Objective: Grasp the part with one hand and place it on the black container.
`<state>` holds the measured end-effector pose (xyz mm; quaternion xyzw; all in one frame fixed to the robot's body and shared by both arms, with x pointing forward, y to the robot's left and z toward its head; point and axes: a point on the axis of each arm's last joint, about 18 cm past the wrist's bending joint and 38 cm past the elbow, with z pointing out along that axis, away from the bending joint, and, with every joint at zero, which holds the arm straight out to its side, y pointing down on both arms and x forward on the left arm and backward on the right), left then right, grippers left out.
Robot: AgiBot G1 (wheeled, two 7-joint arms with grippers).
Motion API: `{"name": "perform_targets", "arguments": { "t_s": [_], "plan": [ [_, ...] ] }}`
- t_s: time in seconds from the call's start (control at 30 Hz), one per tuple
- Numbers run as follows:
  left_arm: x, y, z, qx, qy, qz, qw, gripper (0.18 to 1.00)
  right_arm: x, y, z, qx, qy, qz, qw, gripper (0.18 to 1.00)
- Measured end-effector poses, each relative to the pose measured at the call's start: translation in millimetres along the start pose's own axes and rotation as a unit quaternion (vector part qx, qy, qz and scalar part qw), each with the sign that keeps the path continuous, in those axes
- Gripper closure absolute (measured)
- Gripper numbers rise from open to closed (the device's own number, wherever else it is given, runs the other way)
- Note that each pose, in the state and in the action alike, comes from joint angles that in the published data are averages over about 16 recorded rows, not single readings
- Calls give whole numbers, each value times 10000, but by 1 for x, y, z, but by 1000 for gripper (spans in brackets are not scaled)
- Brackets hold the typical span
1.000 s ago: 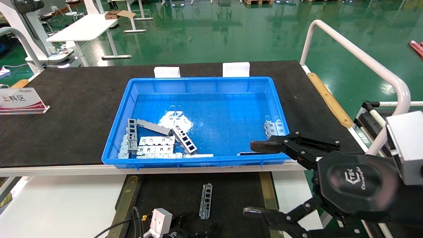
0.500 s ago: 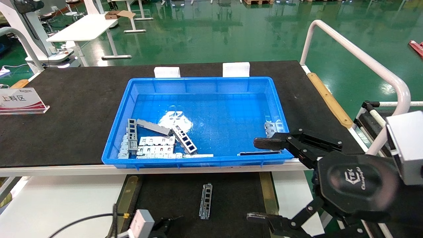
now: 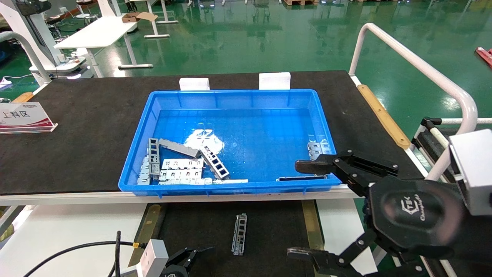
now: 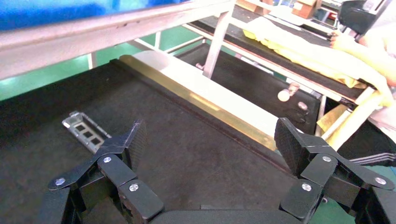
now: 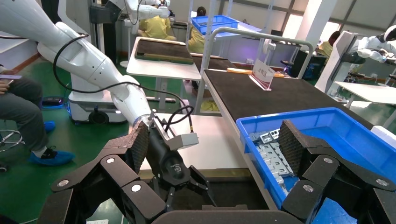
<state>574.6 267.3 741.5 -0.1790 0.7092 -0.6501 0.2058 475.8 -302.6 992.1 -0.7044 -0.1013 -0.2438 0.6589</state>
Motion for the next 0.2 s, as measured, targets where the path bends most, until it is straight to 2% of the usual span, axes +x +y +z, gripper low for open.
{"name": "perform_targets", "arguments": {
  "t_s": [0.2],
  "plan": [
    [2, -5, -3, 9, 55, 42, 10000, 184, 0, 0, 0, 0, 0, 0, 10000, 178]
  ]
}}
